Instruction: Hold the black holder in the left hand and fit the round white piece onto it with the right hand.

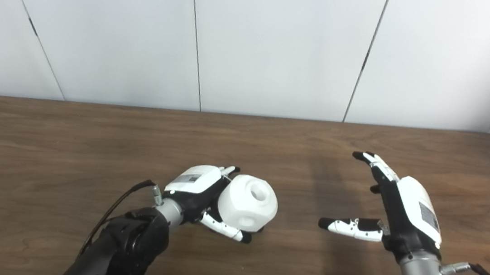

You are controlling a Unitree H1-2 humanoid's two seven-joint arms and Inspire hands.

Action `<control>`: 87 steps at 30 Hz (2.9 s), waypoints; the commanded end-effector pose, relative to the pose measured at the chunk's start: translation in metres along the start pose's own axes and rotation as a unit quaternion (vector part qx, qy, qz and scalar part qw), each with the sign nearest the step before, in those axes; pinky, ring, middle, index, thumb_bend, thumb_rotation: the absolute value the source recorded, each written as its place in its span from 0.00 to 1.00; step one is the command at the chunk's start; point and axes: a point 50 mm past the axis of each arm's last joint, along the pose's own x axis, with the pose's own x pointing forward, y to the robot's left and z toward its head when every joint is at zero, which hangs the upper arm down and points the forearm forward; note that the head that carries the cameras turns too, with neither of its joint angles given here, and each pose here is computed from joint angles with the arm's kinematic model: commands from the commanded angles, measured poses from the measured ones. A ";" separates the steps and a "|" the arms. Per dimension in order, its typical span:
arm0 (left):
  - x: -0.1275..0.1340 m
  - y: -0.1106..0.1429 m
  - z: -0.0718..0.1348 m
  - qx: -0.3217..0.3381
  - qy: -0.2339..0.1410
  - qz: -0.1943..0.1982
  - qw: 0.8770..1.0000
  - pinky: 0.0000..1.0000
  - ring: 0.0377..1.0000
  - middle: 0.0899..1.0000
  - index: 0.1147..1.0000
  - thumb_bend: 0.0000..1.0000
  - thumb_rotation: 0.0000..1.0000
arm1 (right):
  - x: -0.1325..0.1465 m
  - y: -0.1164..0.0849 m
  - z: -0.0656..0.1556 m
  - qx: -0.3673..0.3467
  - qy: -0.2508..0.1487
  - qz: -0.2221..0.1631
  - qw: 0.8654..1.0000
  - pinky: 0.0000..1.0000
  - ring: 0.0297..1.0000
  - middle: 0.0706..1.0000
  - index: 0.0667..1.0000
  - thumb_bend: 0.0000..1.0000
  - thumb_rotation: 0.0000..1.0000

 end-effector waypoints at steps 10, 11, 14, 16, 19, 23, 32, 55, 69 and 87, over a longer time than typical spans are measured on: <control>-0.016 -0.021 -0.041 0.031 0.112 -0.120 0.986 0.98 1.00 1.00 1.00 1.00 0.45 | 0.003 -0.008 0.006 -0.010 -0.021 -0.025 0.999 0.70 0.91 0.91 0.85 0.90 0.27; -0.017 -0.020 -0.042 0.033 0.118 -0.125 0.985 0.99 1.00 1.00 1.00 1.00 0.45 | 0.003 -0.008 0.006 -0.010 -0.021 -0.025 0.999 0.70 0.91 0.92 0.85 0.90 0.27; -0.020 -0.016 -0.045 0.039 0.133 -0.135 0.981 1.00 1.00 1.00 1.00 1.00 0.46 | 0.003 -0.008 0.006 -0.009 -0.021 -0.026 0.999 0.70 0.91 0.92 0.85 0.90 0.26; -0.022 -0.015 -0.046 0.038 0.140 -0.140 0.979 1.00 1.00 1.00 1.00 1.00 0.47 | 0.003 -0.007 0.005 -0.010 -0.021 -0.025 0.999 0.70 0.91 0.92 0.85 0.90 0.26; -0.024 -0.013 -0.049 0.041 0.148 -0.144 0.978 1.00 1.00 1.00 1.00 1.00 0.48 | 0.003 -0.007 0.005 -0.009 -0.022 -0.025 0.999 0.70 0.91 0.92 0.86 0.90 0.27; -0.024 -0.012 -0.052 0.044 0.154 -0.148 0.976 1.00 1.00 1.00 1.00 1.00 0.49 | 0.003 -0.007 0.006 -0.009 -0.020 -0.025 0.999 0.70 0.91 0.92 0.86 0.90 0.27; -0.027 -0.009 -0.057 0.045 0.167 -0.154 0.973 1.00 1.00 1.00 1.00 1.00 0.51 | 0.003 -0.007 0.006 -0.010 -0.021 -0.027 0.999 0.69 0.91 0.91 0.85 0.91 0.26; -0.067 0.021 -0.061 0.002 0.186 -0.159 0.970 1.00 1.00 1.00 1.00 1.00 0.40 | 0.004 -0.006 0.005 -0.007 -0.019 -0.025 0.999 0.70 0.91 0.91 0.86 0.91 0.26; -0.122 0.030 -0.093 -0.139 0.124 0.025 0.982 0.95 1.00 1.00 1.00 0.97 0.25 | 0.006 0.001 -0.003 -0.006 -0.013 -0.022 1.000 0.67 0.89 0.90 0.85 0.90 0.25; -0.131 -0.019 -0.124 -0.437 -0.056 0.282 0.853 0.90 0.99 0.99 0.99 0.72 0.54 | -0.006 0.020 -0.035 0.046 0.010 -0.027 0.999 0.70 0.87 0.86 0.84 0.84 0.35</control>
